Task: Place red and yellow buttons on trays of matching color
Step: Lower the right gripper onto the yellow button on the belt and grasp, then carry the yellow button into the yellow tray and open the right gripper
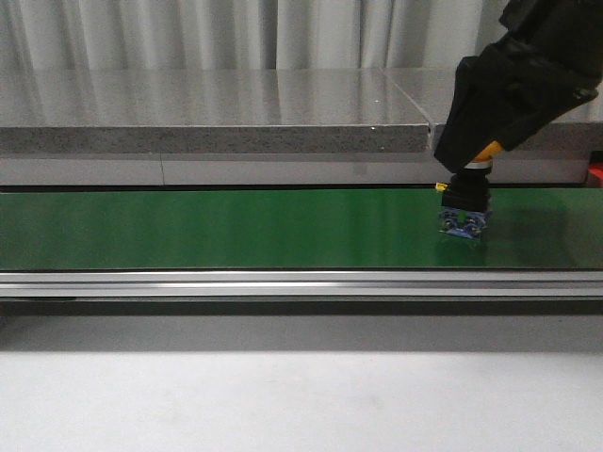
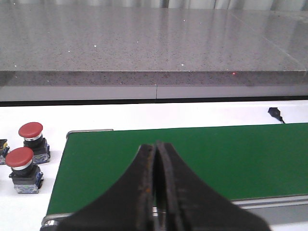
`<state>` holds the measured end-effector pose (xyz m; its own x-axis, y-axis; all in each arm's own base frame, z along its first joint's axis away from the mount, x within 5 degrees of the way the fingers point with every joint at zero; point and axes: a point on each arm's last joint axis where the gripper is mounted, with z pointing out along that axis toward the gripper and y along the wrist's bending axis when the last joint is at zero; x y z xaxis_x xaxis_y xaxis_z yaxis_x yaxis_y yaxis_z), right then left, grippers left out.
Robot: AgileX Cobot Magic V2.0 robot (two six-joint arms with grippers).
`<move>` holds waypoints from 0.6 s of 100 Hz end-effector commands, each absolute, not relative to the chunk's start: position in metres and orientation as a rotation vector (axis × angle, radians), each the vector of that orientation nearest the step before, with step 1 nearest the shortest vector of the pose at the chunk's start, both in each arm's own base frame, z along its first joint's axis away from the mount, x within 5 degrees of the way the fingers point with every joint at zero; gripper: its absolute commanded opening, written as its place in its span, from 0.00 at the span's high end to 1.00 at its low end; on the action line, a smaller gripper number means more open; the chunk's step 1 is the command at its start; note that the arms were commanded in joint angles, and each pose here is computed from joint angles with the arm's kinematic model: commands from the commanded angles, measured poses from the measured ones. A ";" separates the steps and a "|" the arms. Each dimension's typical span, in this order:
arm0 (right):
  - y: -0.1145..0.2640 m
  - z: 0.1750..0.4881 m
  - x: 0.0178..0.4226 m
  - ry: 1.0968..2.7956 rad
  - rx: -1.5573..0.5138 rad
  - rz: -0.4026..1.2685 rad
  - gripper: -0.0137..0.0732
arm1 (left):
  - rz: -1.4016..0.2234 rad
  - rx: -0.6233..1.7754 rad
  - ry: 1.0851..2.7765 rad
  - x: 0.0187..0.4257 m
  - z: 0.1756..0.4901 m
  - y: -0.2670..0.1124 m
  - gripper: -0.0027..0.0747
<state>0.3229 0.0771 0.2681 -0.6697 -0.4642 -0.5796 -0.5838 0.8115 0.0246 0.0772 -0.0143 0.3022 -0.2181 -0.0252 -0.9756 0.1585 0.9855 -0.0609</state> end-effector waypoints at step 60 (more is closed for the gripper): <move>0.049 0.301 0.319 2.389 -0.573 0.184 0.61 | -0.173 0.083 1.691 0.078 0.317 -0.014 0.99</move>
<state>0.3269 0.0652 0.2629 -0.7196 -0.4190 -0.5537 -0.5203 0.8534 0.0303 0.0772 -0.0143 0.3022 -0.2181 -0.0252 -0.9756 0.1585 0.9855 -0.0609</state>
